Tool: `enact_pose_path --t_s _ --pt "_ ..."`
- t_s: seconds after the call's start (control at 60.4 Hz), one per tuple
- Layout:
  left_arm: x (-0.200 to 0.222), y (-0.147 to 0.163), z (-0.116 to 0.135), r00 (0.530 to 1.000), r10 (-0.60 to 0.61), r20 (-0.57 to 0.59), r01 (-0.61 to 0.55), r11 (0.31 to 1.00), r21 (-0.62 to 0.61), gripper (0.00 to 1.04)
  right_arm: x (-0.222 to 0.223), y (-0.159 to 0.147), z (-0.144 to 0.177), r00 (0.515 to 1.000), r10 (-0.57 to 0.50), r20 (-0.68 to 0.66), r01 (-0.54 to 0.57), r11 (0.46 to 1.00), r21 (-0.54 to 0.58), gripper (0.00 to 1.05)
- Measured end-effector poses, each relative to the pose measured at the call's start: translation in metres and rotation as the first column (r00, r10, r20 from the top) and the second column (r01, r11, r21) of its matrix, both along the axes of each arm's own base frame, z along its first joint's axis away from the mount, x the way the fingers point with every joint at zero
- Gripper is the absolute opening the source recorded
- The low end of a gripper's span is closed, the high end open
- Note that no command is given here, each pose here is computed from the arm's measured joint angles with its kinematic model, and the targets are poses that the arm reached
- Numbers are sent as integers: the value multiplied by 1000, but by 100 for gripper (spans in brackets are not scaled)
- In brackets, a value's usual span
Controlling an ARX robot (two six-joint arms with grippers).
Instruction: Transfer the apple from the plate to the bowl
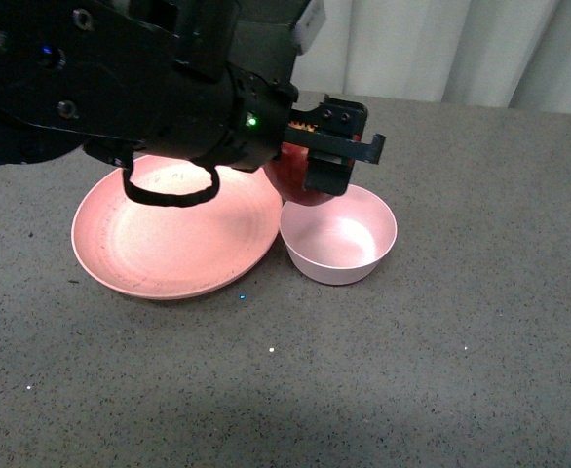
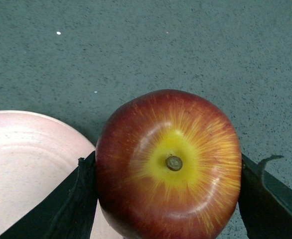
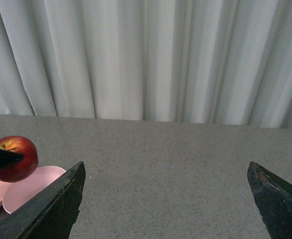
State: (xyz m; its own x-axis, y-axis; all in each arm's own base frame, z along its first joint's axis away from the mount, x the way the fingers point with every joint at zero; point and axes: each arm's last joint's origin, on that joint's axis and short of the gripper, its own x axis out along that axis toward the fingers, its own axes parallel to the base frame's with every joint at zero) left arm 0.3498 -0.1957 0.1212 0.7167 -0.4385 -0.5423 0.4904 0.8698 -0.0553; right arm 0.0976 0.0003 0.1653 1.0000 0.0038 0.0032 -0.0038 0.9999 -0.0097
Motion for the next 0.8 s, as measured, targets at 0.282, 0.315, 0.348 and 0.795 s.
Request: enact_pose_path --t_s 0.282,0.315,0.348,0.795 --pt "1 -17 -27 999 -15 -49 16 1000 24 69 0 0 0 1000 0 0 0 1000 0 95" --pt "2 -19 -29 998 -15 -53 17 1000 23 69 0 0 0 1000 0 0 0 1000 0 95" --pt "3 -21 -32 998 -16 -55 17 1000 26 69 0 0 0 1000 0 0 0 1000 0 95" --pt "-2 -32 -50 997 -24 -77 30 997 77 72 0 0 0 1000 0 0 0 1000 0 95"
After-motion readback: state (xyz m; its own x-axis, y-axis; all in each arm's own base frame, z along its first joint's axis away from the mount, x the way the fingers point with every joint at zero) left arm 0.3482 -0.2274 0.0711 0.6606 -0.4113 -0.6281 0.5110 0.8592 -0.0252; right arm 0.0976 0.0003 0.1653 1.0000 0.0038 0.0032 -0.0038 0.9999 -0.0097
